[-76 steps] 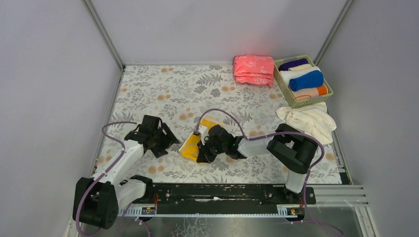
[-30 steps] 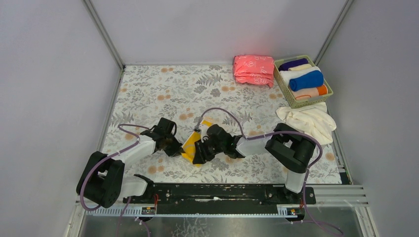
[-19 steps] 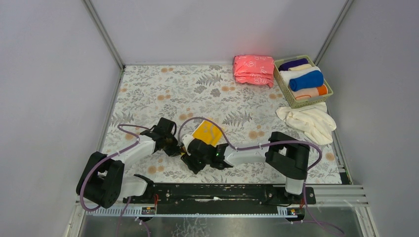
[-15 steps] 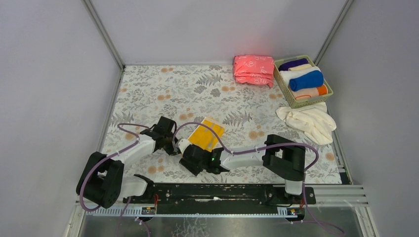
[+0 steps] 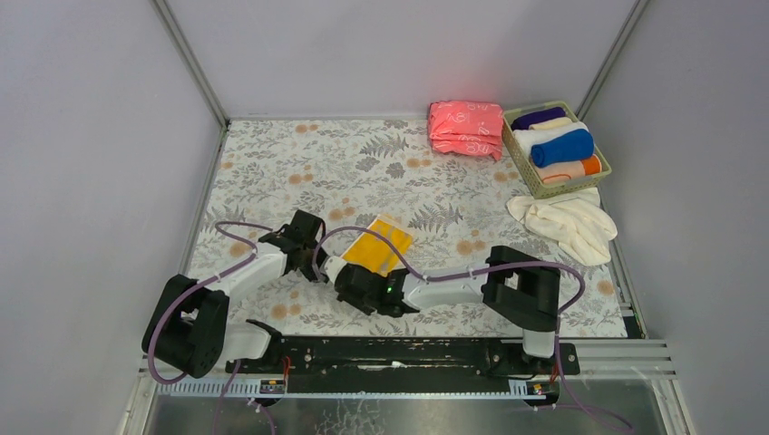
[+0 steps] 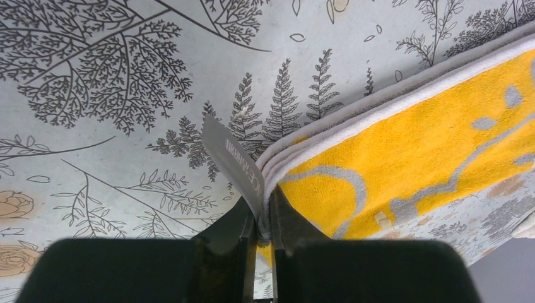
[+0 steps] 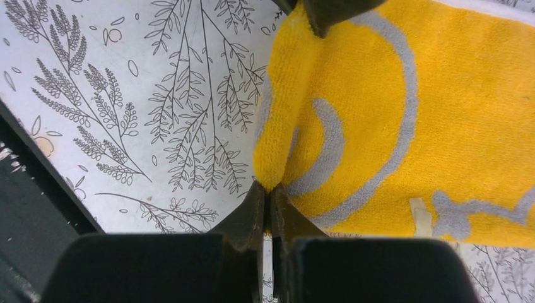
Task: Roll the towels
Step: Roll the towel at the center of the board.
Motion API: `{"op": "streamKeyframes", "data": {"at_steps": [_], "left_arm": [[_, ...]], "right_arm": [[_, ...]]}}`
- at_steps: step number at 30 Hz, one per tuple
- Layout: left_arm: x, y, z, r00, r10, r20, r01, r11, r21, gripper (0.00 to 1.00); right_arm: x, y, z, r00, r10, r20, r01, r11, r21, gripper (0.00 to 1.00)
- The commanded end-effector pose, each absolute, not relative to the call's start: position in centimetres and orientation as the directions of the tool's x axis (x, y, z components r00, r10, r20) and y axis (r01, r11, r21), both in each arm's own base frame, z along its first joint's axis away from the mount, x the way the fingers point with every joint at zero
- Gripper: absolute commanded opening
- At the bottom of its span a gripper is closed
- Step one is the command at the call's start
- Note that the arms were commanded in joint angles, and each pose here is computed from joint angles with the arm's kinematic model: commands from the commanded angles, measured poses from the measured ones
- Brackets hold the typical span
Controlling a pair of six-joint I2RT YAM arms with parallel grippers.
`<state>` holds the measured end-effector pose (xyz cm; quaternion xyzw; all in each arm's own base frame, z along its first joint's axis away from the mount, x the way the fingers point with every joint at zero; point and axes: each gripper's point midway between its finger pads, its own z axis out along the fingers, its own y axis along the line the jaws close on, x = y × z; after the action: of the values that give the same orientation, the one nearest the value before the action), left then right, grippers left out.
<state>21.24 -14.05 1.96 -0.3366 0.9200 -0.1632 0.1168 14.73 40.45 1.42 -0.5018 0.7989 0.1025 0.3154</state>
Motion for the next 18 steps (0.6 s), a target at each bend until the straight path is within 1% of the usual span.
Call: {"op": "streamKeyframes", "data": {"at_steps": [1, 2, 5, 7, 9, 10, 11, 14, 16, 18], "left_arm": [[22.4, -13.0, 2.6, -0.735, -0.656, -0.171, -0.575, 0.737, -0.355, 0.08], [22.4, -12.9, 2.6, -0.735, -0.655, -0.176, -0.574, 0.739, -0.353, 0.11], [22.4, -12.8, 2.7, -0.737, -0.652, -0.181, -0.570, 0.742, -0.351, 0.15], [22.6, -12.9, 2.8, -0.737, -0.650, -0.185, -0.566, 0.743, -0.356, 0.20], [22.7, -12.9, 3.0, -0.738, -0.647, -0.192, -0.562, 0.747, -0.356, 0.26], [22.9, -12.9, 3.3, -0.738, -0.646, -0.196, -0.558, 0.748, -0.360, 0.32], [23.0, -12.9, 3.6, -0.738, -0.644, -0.201, -0.554, 0.749, -0.365, 0.35], [23.4, -13.0, 4.9, -0.731, -0.645, -0.223, -0.538, 0.746, -0.392, 0.44], [23.4, -12.9, 5.6, -0.726, -0.647, -0.234, -0.530, 0.743, -0.409, 0.53], [23.2, -12.7, 6.2, -0.718, -0.651, -0.246, -0.523, 0.738, -0.426, 0.61]], "right_arm": [[12.9, 39.6, 1.8, -0.396, -0.711, -0.581, -0.896, 0.437, 0.077, 0.02], [13.0, 39.9, 2.4, -0.425, -0.678, -0.600, -0.889, 0.438, 0.134, 0.01], [13.5, 39.8, 3.8, -0.536, -0.575, -0.619, -0.841, 0.432, 0.326, 0.00], [14.0, 39.8, 4.6, -0.600, -0.510, -0.616, -0.799, 0.424, 0.427, 0.00], [14.6, 39.7, 5.0, -0.656, -0.469, -0.592, -0.755, 0.418, 0.505, 0.00], [14.8, 39.7, 5.1, -0.678, -0.456, -0.576, -0.735, 0.411, 0.540, 0.00], [15.0, 39.7, 5.3, -0.703, -0.438, -0.561, -0.711, 0.405, 0.575, 0.00], [15.5, 39.7, 6.1, -0.781, -0.365, -0.507, -0.620, 0.356, 0.699, 0.00], [16.3, 39.8, 6.9, -0.822, -0.306, -0.480, -0.563, 0.312, 0.766, 0.00], [16.9, 39.7, 7.4, -0.869, -0.263, -0.420, -0.486, 0.282, 0.827, 0.00]]}}
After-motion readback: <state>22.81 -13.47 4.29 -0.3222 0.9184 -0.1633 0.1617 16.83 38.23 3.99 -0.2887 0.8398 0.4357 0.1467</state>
